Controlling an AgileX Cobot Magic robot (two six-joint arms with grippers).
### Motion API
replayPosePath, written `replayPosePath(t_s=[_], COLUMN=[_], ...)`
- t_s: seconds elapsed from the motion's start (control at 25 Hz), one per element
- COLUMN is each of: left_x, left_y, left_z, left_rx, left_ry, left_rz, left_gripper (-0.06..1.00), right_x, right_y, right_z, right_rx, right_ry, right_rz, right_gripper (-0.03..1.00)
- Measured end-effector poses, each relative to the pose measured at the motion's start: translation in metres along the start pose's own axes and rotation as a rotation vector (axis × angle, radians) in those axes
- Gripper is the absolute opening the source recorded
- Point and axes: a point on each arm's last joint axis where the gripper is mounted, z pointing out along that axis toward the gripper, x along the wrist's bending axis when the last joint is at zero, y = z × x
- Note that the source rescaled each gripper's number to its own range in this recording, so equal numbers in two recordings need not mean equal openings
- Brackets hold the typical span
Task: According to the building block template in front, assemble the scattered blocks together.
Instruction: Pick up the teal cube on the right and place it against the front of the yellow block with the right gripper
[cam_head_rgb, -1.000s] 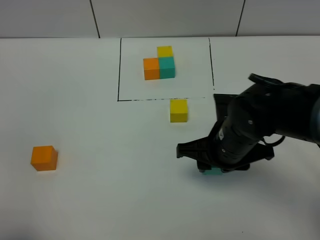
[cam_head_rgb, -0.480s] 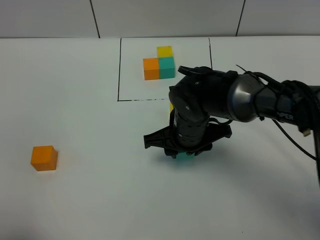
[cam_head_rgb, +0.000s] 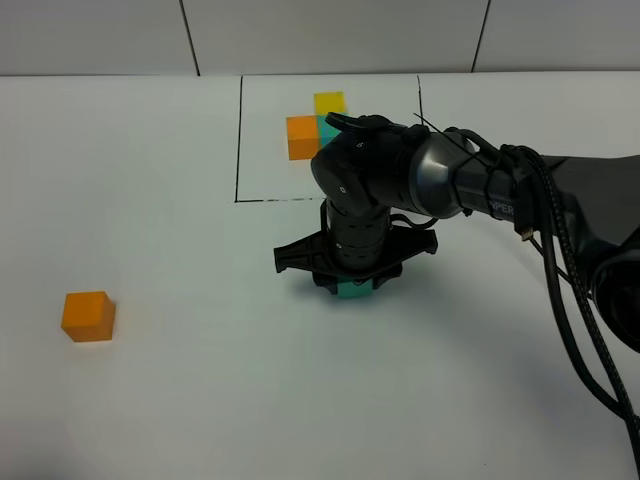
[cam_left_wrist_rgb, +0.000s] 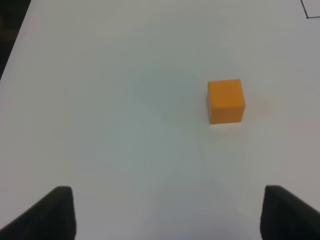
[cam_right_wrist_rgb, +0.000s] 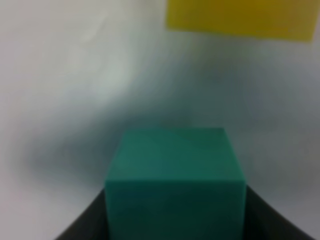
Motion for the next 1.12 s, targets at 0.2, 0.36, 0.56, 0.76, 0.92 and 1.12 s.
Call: replayPosePath(t_s=[0.2, 0.36, 0.56, 0.76, 0.92, 1.12], left_x=[0.000, 0.000, 0.000, 0.000, 0.000, 0.000], left_y=[0.000, 0.000, 0.000, 0.000, 0.000, 0.000], left_z=[0.000, 0.000, 0.000, 0.000, 0.000, 0.000], left_rx=[0.000, 0.000, 0.000, 0.000, 0.000, 0.000], left_ry=[0.000, 0.000, 0.000, 0.000, 0.000, 0.000], left_rz=[0.000, 0.000, 0.000, 0.000, 0.000, 0.000], left_gripper=[1.00, 1.00, 1.00, 1.00, 1.00, 1.00], right_x=[-0.012, -0.016, -0.015, -0.014, -0.012, -0.011], right_y=[0.008, 0.011, 0.012, 0.012, 0.013, 0.013], right_z=[0.005, 0.006, 0.007, 0.007, 0.008, 0.009], right_rx=[0.004, -0.004, -0.002, -0.001, -0.011, -0.013], right_ry=[-0.007, -0.002, 0.009, 0.021, 0.036, 0.046], right_rz=[0.033, 0.045, 0.052, 0.056, 0.061, 0.067], right_gripper=[0.06, 0.06, 0.06, 0.06, 0.06, 0.06])
